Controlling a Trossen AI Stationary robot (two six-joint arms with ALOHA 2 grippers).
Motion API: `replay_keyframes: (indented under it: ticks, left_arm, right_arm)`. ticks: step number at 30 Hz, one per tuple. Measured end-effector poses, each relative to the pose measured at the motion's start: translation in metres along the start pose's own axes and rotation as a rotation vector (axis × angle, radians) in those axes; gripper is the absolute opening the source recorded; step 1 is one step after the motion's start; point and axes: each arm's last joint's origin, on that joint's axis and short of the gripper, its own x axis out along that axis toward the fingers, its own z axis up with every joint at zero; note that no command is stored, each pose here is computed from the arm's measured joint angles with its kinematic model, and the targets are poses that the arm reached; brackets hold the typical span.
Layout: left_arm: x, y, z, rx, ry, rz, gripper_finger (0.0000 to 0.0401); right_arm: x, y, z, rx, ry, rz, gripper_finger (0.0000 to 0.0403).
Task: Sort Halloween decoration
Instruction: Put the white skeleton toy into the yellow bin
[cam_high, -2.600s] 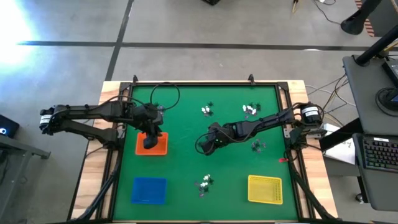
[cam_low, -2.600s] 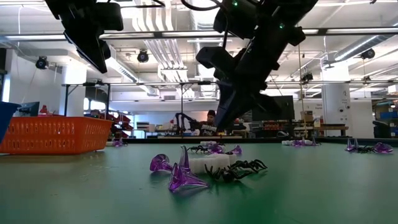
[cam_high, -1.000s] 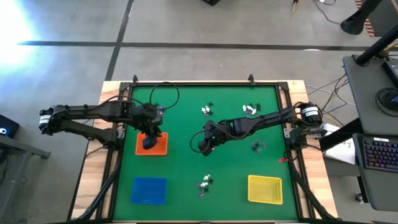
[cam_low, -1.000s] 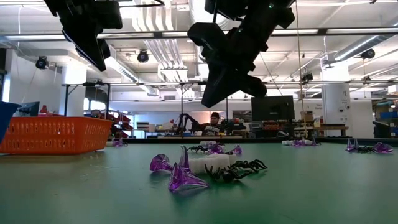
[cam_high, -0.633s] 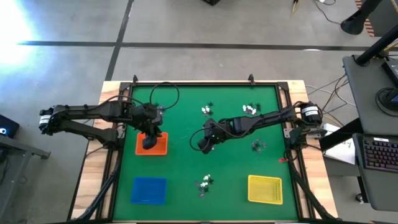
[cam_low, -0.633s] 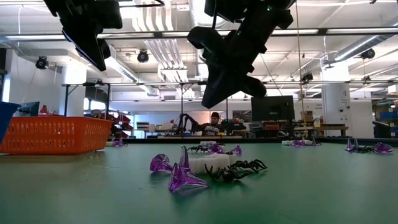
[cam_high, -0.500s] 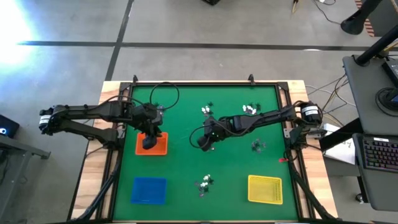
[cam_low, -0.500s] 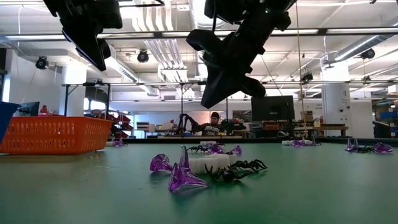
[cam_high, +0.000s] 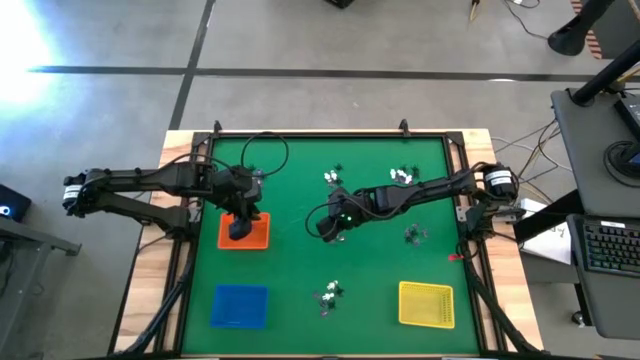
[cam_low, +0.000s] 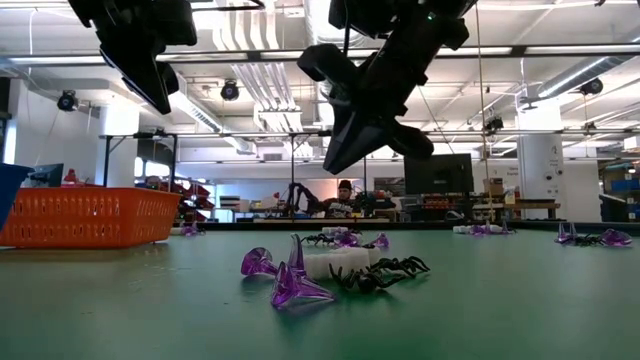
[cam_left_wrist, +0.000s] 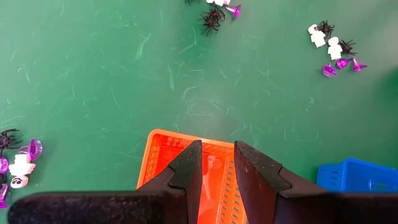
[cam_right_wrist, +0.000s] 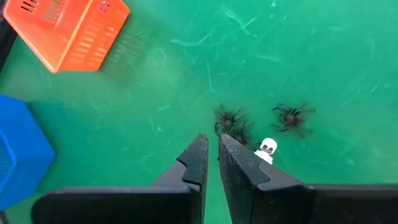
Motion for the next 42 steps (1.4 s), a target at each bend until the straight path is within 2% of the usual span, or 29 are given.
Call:
replay_keyframes:
  ticks: [8,14,23,26,30,42]
  left_arm:
    - [0.000,0.000,0.000,0.000,0.000,0.000,0.0075]
    - [0.000,0.000,0.000,0.000,0.000,0.000,0.0075]
    - [0.000,0.000,0.000,-0.013,0.000,0.000,0.0075]
    - [0.000,0.000,0.000,-0.015,0.000,0.000,0.0075]
    - [0.000,0.000,0.000,-0.015,0.000,0.000,0.0075]
    - [0.000,0.000,0.000,-0.016,0.000,0.000,0.0075]
  right_arm:
    - [0.000,-0.001,0.000,-0.015,0.001,-0.009,0.0034]
    - [0.000,-0.004,0.009,0.025,-0.083,-0.042,0.0034]
    - [0.000,-0.004,0.007,0.148,-0.035,-0.008,0.0034]
    - [0.000,-0.003,0.007,0.147,-0.003,0.010,0.0034]
    - [0.000,-0.004,0.007,0.074,0.005,0.012,0.0034]
    - [0.000,-0.004,0.007,0.092,0.012,0.013,0.0034]
